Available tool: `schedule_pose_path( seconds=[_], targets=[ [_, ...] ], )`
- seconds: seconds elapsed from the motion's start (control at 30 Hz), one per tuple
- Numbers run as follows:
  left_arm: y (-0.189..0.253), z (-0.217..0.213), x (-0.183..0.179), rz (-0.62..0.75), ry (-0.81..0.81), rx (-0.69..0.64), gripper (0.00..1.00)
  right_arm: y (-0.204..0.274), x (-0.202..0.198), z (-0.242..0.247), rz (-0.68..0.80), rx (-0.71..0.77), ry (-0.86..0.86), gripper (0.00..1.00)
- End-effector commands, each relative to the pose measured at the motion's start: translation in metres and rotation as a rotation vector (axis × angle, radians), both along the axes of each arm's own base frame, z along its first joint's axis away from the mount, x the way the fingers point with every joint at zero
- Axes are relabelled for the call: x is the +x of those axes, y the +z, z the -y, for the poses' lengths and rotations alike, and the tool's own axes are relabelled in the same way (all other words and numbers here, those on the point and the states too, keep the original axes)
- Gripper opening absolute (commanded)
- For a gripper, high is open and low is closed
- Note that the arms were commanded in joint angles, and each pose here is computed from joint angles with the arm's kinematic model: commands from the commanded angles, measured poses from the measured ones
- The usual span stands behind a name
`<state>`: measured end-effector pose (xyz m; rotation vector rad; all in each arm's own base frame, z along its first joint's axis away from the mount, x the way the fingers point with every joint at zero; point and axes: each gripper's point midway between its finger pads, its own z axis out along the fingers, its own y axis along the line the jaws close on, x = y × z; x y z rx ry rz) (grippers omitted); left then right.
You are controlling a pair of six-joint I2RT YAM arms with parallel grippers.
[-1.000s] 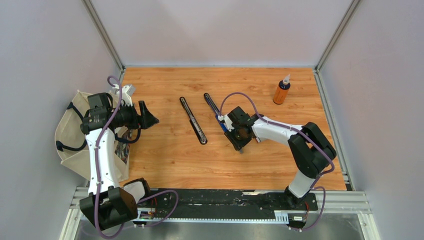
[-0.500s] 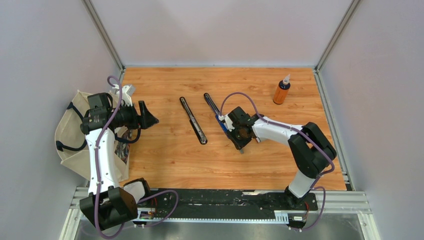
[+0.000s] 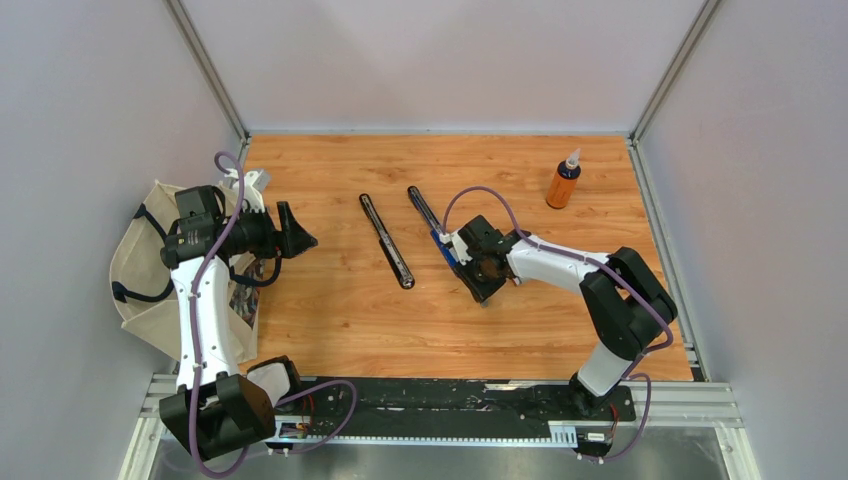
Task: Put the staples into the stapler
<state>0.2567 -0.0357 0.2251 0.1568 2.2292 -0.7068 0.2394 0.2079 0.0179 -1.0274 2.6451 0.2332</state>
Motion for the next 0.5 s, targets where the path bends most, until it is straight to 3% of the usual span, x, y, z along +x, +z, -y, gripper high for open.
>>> schedule_pose_path(
  seconds=[0.0,0.47],
  targets=[
    [0.0,-0.006,0.003,0.033,0.004,0.026,0.93,0.002,-0.007,-0.004,-0.028,0.023,0.012,0.33],
    [0.0,-0.006,0.004,0.03,0.003,0.022,0.93,0.006,-0.012,-0.016,-0.028,0.042,0.069,0.27]
  ],
)
